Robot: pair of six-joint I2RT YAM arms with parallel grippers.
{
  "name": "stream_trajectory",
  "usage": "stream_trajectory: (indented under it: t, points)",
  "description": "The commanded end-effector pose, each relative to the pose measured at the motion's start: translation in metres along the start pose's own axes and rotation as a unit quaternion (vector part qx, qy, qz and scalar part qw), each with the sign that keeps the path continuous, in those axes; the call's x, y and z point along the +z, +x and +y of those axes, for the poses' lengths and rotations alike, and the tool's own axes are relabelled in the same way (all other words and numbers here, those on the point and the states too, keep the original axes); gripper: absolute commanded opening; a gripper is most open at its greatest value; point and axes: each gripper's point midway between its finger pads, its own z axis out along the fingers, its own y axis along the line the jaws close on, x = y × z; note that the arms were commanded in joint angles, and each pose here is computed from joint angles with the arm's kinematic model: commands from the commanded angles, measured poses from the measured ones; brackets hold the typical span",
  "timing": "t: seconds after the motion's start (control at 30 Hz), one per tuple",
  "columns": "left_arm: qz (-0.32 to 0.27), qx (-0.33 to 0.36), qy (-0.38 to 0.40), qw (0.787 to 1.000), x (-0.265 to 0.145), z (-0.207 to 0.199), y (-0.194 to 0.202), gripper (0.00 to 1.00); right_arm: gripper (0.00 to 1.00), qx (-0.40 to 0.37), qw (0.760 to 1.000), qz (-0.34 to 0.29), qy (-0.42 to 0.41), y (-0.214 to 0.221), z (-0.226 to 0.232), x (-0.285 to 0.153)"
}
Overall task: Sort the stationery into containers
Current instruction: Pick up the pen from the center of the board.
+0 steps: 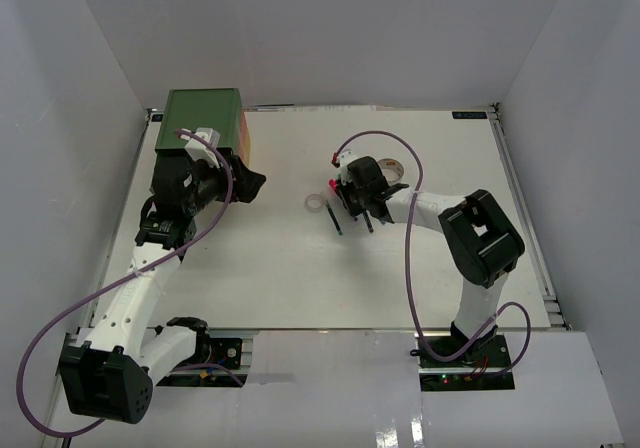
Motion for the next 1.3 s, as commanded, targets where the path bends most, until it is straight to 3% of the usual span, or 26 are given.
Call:
stream_trajectory:
  t: [0.0, 0.13, 0.37, 0.5, 0.67, 0.93, 1.27]
  points:
    - [-0.005, 0.004, 0.014, 1.000, 0.000, -0.006, -0.001, 0.98, 0.23, -0.004, 0.999, -0.031, -0.006, -0.022, 0.002, -0.016]
    - [-0.005, 0.001, 0.017, 1.000, -0.001, -0.007, -0.001, 0.98, 0.08, -0.006, 0.999, -0.049, -0.023, -0.029, 0.008, -0.029]
    - [0.000, -0.048, 0.068, 0.997, 0.000, -0.029, -0.006, 0.98, 0.08, -0.023, 0.985, -0.134, -0.102, -0.068, 0.037, -0.086]
    - [0.004, -0.077, 0.103, 0.992, 0.003, -0.049, -0.011, 0.98, 0.08, -0.036, 0.960, -0.214, -0.176, -0.095, 0.064, -0.139]
    - [0.000, -0.098, 0.141, 0.985, 0.008, -0.082, -0.016, 0.98, 0.08, -0.040, 0.927, -0.263, -0.263, -0.097, 0.095, -0.189]
    - [-0.006, -0.141, 0.169, 0.975, 0.020, -0.134, -0.020, 0.98, 0.08, -0.042, 0.915, -0.280, -0.288, -0.087, 0.105, -0.206]
    - [0.048, -0.191, 0.091, 0.976, 0.045, -0.142, 0.018, 0.98, 0.08, -0.039, 0.914, -0.299, -0.272, -0.083, 0.100, -0.212]
